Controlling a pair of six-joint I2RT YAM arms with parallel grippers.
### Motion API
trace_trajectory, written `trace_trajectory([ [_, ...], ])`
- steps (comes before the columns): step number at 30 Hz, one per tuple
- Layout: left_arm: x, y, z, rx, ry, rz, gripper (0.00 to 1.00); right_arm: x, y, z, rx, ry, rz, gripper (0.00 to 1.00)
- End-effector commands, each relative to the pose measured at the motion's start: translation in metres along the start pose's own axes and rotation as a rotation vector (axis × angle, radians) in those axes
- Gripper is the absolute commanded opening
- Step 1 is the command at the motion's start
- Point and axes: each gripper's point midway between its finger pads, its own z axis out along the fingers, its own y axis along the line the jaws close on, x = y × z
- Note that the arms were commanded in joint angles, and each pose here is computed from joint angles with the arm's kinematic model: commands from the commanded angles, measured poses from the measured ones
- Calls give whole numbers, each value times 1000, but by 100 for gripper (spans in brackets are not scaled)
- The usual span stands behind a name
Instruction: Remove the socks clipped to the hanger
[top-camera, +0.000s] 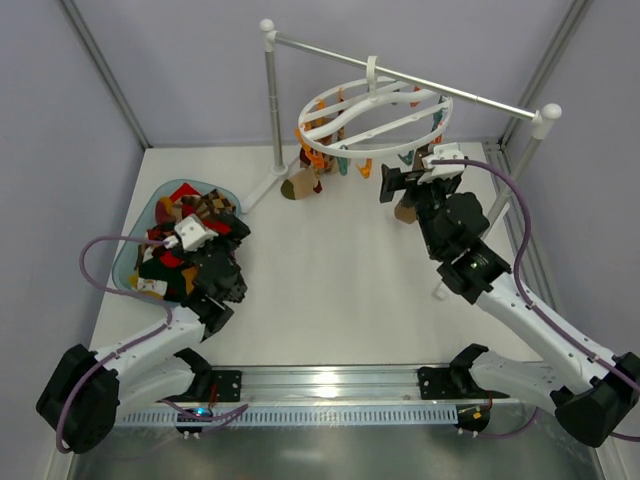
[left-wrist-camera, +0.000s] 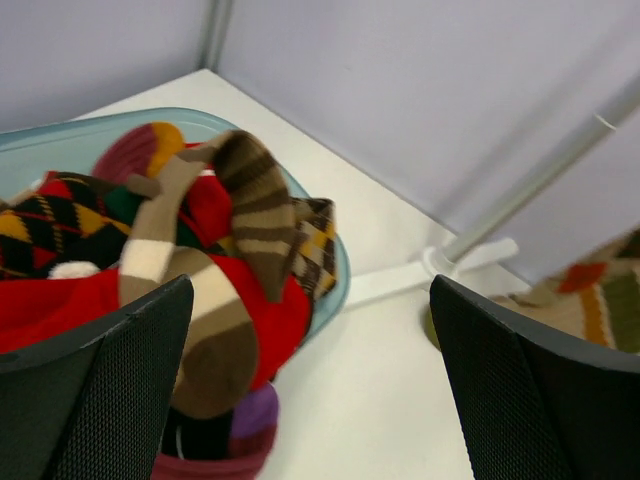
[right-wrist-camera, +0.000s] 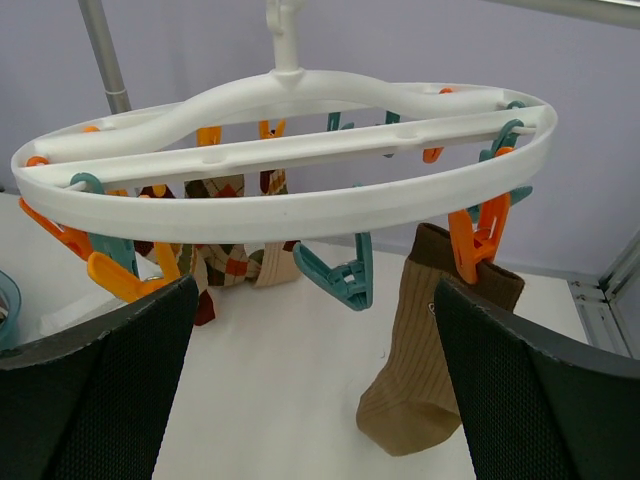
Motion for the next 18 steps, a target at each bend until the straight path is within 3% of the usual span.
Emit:
trace_trajectory([
  [1,-20,-26,-12,100,-55,-47,99,-32,-15,-16,31,-100,60,100],
  [9,-8,-111,-62,452,-46,19,100,-25,-30,-31,79,-79,75,100],
  [15,16,-186,-102,823,71,-27,100,3,-47,-21,202,7,45,100],
  [18,16,-203,-117,929,80,-76,100,20,-62,-12,230,40,64,100],
])
